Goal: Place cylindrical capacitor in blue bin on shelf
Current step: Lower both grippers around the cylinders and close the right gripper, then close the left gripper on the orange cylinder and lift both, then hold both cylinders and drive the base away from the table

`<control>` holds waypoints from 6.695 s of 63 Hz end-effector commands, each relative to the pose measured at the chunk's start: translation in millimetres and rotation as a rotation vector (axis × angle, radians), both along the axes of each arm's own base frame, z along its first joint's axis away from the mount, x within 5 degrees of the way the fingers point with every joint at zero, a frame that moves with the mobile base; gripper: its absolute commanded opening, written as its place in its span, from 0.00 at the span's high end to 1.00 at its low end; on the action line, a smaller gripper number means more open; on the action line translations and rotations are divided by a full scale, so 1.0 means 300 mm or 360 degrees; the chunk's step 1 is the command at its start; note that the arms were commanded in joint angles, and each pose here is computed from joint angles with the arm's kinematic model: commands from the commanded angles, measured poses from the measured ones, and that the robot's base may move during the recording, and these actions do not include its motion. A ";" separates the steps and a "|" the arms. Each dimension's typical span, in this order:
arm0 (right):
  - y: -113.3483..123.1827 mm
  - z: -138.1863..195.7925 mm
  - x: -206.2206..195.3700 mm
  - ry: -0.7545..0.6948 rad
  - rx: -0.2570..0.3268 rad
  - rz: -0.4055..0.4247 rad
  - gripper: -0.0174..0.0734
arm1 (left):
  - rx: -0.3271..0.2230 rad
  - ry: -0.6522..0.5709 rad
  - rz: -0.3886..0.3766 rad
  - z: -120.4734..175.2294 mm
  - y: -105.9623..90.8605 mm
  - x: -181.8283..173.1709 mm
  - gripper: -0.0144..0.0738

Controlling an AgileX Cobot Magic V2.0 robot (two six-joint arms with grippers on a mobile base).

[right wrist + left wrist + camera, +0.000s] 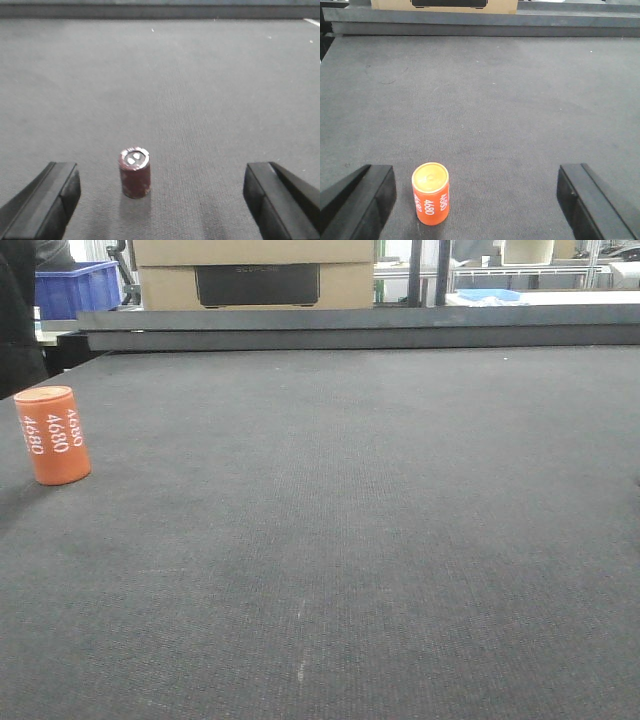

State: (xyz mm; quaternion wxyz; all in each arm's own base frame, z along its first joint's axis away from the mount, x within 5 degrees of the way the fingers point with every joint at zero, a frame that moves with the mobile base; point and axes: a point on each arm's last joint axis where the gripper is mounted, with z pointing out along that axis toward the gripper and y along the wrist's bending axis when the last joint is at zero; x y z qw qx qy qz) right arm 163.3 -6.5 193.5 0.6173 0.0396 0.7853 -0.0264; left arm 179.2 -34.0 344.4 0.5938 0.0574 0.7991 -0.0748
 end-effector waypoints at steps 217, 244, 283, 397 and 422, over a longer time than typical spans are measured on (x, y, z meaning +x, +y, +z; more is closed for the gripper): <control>0.018 0.163 0.172 -0.0112 -0.0051 0.0085 0.99 | -0.0011 -0.0013 0.0193 -0.599 -0.057 0.483 0.21; 0.018 0.163 0.172 -0.0112 -0.0051 0.0085 0.99 | -0.0031 -0.0006 0.0242 -0.624 -0.051 0.497 0.56; 0.042 0.402 0.221 0.0143 0.0010 0.0199 0.99 | -0.0035 -0.0032 0.0039 -0.077 -0.074 0.419 0.96; 0.143 0.795 -0.049 0.0238 0.0212 0.0605 0.98 | 0.0161 0.0351 0.0204 0.350 0.075 -0.075 0.96; 0.143 0.795 -0.049 0.0238 0.0212 0.0605 0.98 | 0.0161 0.0351 0.0204 0.350 0.075 -0.075 0.96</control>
